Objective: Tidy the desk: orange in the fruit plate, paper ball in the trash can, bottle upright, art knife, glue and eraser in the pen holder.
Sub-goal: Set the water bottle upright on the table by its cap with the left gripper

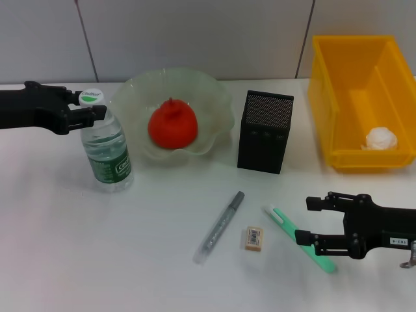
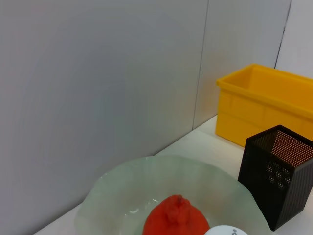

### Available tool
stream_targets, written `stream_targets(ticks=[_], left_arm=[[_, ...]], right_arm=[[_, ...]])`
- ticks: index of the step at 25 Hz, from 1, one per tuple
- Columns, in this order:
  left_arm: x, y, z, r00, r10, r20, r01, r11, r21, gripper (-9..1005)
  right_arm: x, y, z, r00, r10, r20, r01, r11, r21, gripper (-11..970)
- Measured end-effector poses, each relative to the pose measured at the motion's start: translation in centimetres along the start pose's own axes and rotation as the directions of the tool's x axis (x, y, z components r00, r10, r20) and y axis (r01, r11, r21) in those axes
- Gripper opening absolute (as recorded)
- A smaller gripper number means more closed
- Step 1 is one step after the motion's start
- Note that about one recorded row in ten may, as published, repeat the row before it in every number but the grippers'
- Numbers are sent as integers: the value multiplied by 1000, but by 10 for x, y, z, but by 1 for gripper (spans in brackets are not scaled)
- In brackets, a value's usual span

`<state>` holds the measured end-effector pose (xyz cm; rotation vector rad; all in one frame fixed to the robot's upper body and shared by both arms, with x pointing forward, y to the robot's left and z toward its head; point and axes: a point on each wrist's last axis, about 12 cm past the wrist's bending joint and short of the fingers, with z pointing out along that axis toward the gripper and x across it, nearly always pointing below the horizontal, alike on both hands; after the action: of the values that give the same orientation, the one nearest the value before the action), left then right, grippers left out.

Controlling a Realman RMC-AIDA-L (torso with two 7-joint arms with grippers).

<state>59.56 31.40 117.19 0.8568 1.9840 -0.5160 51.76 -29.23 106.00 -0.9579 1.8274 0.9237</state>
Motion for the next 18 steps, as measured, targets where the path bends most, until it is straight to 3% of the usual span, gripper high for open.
stream_targets(ticks=[13, 18], left_arm=[[0, -1, 1, 1000, 2, 8, -2, 1000, -11, 449], [0, -1, 1, 1000, 2, 8, -2, 1000, -10, 587]], right_arm=[[0, 0, 0, 1000, 2, 0, -2, 1000, -1, 800], [0, 0, 0, 1000, 4, 0, -4, 1000, -1, 799]])
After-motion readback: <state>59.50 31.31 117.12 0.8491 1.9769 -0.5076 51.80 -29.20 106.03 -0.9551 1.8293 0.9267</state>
